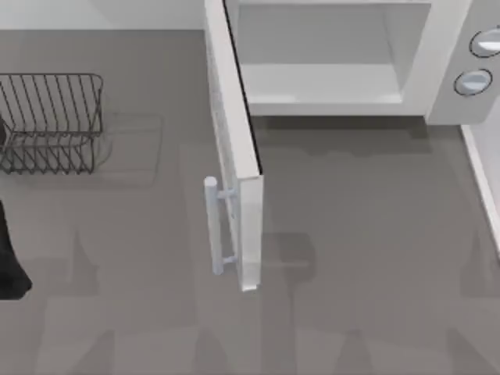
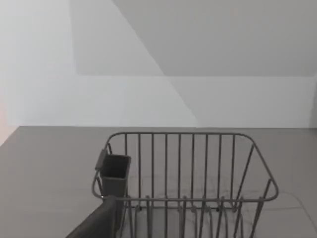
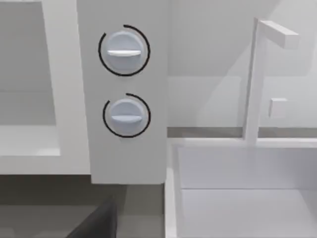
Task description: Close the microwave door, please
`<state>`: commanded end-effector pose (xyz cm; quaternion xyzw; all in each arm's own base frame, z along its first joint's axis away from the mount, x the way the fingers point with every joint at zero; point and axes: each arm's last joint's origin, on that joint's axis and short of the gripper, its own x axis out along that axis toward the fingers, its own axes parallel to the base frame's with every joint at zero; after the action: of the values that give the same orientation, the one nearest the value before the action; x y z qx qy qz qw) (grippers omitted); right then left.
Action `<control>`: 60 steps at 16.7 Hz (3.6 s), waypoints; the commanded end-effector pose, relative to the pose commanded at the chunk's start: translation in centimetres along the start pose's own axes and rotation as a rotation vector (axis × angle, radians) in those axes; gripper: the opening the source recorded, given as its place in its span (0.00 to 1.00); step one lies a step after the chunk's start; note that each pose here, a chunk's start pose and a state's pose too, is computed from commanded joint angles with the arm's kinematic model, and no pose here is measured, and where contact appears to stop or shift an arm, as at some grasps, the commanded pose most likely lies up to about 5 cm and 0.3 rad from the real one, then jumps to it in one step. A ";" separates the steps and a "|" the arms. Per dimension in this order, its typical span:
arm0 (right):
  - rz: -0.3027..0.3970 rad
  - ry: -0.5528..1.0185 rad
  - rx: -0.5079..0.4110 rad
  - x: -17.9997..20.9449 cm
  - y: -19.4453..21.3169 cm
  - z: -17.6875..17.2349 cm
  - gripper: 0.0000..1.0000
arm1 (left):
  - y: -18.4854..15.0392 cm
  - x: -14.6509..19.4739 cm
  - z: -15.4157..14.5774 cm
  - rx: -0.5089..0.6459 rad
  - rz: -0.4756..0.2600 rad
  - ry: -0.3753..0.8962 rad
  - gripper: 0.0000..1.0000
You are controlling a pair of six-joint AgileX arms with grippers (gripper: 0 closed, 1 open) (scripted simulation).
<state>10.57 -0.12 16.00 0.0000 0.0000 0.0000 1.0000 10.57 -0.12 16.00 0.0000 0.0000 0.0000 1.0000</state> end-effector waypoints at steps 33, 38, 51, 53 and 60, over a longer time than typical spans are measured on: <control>0.000 0.000 0.000 0.0 0.0 0.0 1.00 | -13.4 20.8 21.4 0.716 -1.253 0.881 1.00; 0.000 0.000 0.000 0.0 0.0 0.0 1.00 | -13.8 21.0 21.6 0.728 -1.272 0.856 1.00; 0.000 0.000 0.000 0.0 0.0 0.0 1.00 | -17.7 21.7 14.8 0.728 -1.272 0.855 1.00; 0.000 0.000 0.000 0.0 0.0 0.0 1.00 | -17.8 21.7 14.7 0.728 -1.272 0.856 1.00; 0.000 0.000 0.000 0.0 0.0 0.0 1.00 | -17.8 21.7 14.7 0.728 -1.272 0.856 0.62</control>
<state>10.57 -0.12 16.00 0.0000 0.0000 0.0000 1.0000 32.23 -17.89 30.75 0.3219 0.3784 -0.5623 0.6611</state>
